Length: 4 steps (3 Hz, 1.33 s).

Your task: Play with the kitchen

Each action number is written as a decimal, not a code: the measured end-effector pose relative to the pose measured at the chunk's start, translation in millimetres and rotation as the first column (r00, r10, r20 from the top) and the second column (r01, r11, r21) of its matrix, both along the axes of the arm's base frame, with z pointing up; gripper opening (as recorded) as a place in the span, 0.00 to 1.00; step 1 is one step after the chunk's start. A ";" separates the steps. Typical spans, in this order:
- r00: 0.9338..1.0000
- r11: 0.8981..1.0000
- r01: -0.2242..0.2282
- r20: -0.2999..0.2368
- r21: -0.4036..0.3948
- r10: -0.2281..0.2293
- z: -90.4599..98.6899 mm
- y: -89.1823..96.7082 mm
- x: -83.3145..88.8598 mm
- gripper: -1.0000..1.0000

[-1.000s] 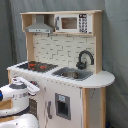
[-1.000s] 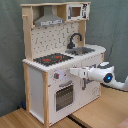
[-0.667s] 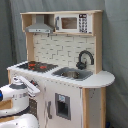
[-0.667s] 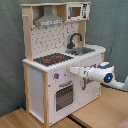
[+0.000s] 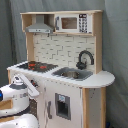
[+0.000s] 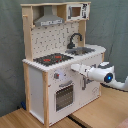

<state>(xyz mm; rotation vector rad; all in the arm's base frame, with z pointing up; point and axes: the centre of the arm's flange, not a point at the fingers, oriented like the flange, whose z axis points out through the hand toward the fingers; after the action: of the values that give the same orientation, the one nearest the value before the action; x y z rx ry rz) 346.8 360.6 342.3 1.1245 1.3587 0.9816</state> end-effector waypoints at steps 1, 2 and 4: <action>1.000 0.994 0.006 0.002 0.108 -0.007 0.2 -0.2 -0.3 0.00; 1.000 0.978 0.014 0.004 0.209 -0.015 0.2 -0.3 -0.4 0.00; 1.000 0.966 0.005 0.000 0.257 -0.005 -1.3 2.3 -1.9 1.00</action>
<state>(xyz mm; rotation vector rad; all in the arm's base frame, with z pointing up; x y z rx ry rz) 344.8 362.9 341.0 1.3192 1.2511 1.1798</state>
